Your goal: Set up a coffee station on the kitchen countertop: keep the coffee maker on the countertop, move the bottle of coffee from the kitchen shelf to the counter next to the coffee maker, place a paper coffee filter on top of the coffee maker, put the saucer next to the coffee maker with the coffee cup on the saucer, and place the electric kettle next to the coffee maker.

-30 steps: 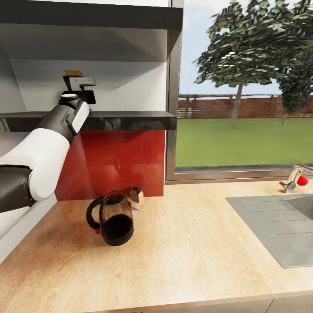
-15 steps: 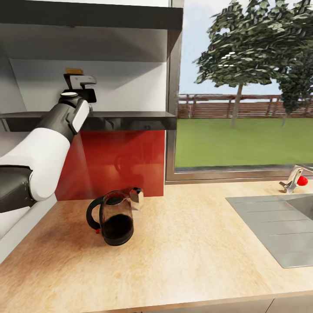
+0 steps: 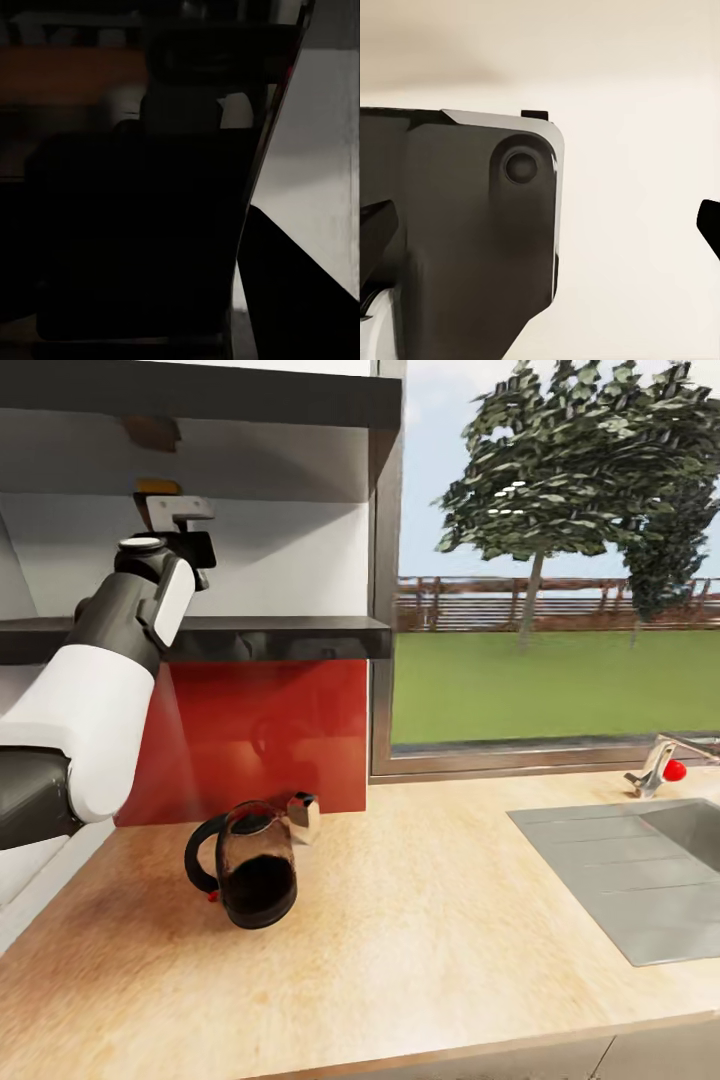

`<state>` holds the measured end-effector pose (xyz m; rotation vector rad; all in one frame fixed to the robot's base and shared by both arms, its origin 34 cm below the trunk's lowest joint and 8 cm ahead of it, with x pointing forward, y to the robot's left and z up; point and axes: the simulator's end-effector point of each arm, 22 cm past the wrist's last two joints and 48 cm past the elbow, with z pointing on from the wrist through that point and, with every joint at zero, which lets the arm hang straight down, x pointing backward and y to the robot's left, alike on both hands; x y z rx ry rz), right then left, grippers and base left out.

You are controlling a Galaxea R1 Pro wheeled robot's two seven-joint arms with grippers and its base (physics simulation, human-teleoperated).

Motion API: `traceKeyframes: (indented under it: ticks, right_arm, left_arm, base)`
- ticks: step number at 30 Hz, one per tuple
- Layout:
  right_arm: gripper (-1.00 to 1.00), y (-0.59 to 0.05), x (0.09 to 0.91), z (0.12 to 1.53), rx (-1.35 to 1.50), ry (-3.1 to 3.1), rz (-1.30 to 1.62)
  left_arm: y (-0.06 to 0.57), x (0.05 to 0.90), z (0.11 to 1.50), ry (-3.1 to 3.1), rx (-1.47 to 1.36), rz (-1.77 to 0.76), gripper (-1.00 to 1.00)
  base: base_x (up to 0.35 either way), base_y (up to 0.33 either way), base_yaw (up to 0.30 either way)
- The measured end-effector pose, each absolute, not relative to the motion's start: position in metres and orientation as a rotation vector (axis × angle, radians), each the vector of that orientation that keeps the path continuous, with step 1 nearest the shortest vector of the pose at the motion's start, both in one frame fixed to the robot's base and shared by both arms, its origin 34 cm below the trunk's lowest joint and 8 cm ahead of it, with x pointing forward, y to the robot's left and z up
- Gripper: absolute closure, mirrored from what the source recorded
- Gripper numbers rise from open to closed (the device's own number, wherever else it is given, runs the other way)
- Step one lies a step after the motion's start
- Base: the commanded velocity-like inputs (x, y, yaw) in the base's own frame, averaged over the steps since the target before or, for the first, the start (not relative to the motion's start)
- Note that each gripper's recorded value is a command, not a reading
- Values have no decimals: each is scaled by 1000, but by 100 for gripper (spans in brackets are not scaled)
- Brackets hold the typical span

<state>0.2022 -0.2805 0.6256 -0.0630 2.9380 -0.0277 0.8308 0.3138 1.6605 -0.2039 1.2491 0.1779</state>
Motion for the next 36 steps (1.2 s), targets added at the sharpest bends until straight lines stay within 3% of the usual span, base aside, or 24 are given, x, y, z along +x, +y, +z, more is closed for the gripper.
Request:
traceKeyframes:
  ticks: [9, 36]
  right_arm:
    - [-100, -280, 202, 626, -63, 2938, -27]
    - [-100, -280, 202, 626, -63, 2938, -27]
  left_arm:
    - [314, 830, 1661, 1249, -204, 175, 100]
    - [314, 840, 1631, 1289, -204, 177, 100]
  base:
    - [0, -68, -259]
    - [0, -270, -262]
